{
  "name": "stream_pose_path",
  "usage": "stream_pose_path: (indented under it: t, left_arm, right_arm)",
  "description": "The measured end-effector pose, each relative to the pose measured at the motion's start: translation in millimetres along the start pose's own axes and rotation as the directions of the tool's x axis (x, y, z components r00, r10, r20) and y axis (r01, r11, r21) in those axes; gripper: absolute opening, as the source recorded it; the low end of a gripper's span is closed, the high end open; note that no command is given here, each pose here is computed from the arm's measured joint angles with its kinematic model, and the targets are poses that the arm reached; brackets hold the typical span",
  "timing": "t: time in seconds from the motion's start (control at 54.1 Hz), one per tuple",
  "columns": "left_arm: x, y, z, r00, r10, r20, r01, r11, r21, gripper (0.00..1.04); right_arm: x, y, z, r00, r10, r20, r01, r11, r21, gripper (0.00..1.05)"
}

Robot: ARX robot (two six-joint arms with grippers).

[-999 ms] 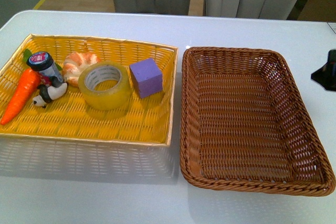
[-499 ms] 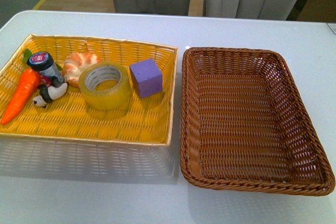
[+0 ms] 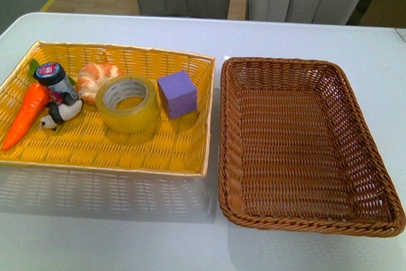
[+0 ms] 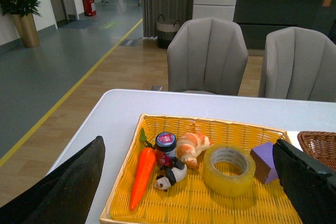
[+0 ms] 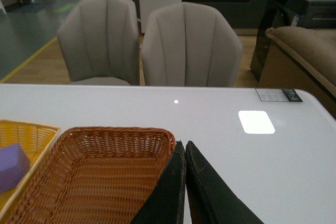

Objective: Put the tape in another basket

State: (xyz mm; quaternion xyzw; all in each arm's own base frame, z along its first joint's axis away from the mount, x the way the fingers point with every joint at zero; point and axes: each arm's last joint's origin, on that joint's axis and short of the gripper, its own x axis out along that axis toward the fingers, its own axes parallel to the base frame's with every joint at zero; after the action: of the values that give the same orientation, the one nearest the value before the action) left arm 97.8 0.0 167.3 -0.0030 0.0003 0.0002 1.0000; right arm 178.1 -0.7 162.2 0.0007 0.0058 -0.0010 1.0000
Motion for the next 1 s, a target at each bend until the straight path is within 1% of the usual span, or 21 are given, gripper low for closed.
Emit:
stream_pose_path:
  t: [0.333, 0.425, 0.999]
  left_arm:
    - [0, 0, 0, 1.000, 0.000, 0.000, 0.000, 1.000, 0.000, 0.96]
    - [0, 0, 0, 1.000, 0.000, 0.000, 0.000, 1.000, 0.000, 0.96]
    - [0, 0, 0, 1.000, 0.000, 0.000, 0.000, 1.000, 0.000, 0.96]
  right_arm:
    - [-27, 0, 0, 1.000, 0.000, -0.003, 0.000, 1.000, 0.000, 0.02]
    - [-34, 0, 4, 1.000, 0.000, 0.009, 0.000, 1.000, 0.000, 0.02]
    - [-57, 0, 11, 0.999, 0.000, 0.033, 0.000, 1.000, 0.000, 0.02]
